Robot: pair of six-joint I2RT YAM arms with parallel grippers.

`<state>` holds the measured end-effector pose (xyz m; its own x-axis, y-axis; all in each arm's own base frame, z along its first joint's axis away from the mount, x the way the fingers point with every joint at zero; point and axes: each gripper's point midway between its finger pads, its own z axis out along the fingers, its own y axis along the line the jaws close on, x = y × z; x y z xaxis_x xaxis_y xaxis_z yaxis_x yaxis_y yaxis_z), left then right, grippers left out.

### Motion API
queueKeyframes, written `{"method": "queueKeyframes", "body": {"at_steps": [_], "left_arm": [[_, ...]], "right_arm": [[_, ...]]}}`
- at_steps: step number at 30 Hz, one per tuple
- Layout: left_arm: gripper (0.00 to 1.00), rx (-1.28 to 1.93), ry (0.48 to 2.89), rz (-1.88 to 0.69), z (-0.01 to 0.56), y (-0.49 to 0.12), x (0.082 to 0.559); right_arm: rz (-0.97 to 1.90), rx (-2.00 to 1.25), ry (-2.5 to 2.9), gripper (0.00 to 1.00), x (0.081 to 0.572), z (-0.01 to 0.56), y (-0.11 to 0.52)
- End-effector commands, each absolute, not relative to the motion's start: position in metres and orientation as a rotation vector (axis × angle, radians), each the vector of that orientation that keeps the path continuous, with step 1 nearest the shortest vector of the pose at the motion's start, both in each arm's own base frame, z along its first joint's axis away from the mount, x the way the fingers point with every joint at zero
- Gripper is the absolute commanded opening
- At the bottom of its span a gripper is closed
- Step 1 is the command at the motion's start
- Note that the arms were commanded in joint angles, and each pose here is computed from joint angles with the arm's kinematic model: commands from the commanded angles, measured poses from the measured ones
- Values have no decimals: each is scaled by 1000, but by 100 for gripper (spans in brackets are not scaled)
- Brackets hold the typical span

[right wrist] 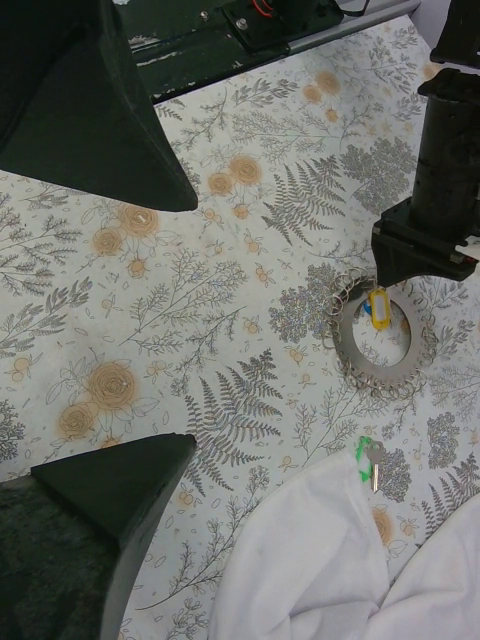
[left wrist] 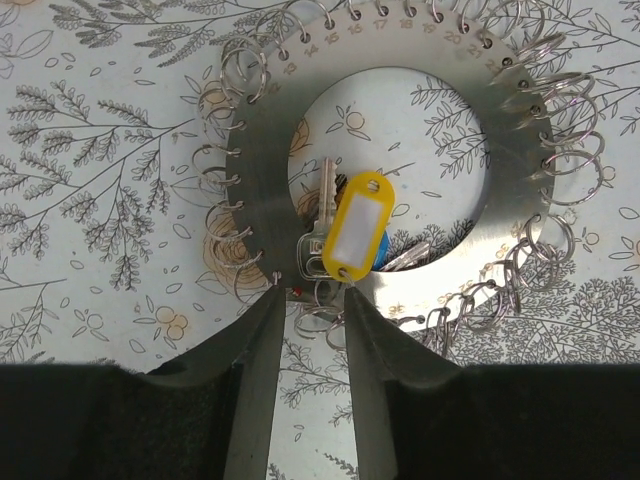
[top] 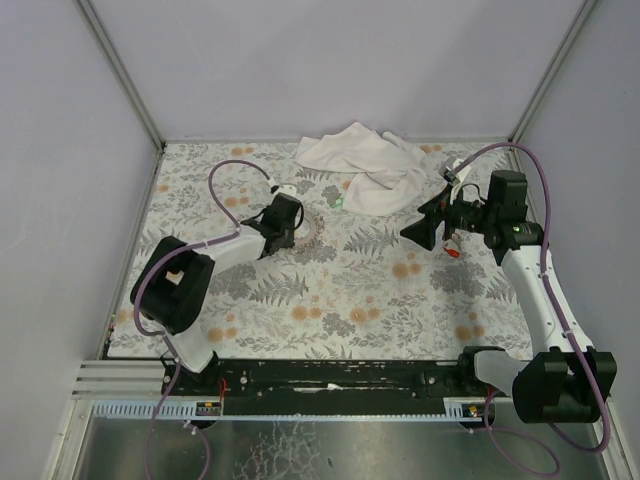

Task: Remove the keys from the keyring
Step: Pick up the keyring from the center of the board.

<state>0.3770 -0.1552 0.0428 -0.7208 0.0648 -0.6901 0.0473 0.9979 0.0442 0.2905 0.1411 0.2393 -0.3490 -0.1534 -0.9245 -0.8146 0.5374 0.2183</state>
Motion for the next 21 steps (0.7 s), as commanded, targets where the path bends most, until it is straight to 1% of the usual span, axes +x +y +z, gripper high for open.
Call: {"method": "queueKeyframes", "body": {"at_steps": [1,5,21], "left_arm": [[29,155,2369,26,47,-164,384],[29,168,2372,-17,44,-172,384],[29,206,2400,59,27,-169,392]], "right_arm": [[881,-841,1775,99,285,246,146],[883,-841,1779,99,285,245,146],[887,-845,1778,99,284,245,147]]}}
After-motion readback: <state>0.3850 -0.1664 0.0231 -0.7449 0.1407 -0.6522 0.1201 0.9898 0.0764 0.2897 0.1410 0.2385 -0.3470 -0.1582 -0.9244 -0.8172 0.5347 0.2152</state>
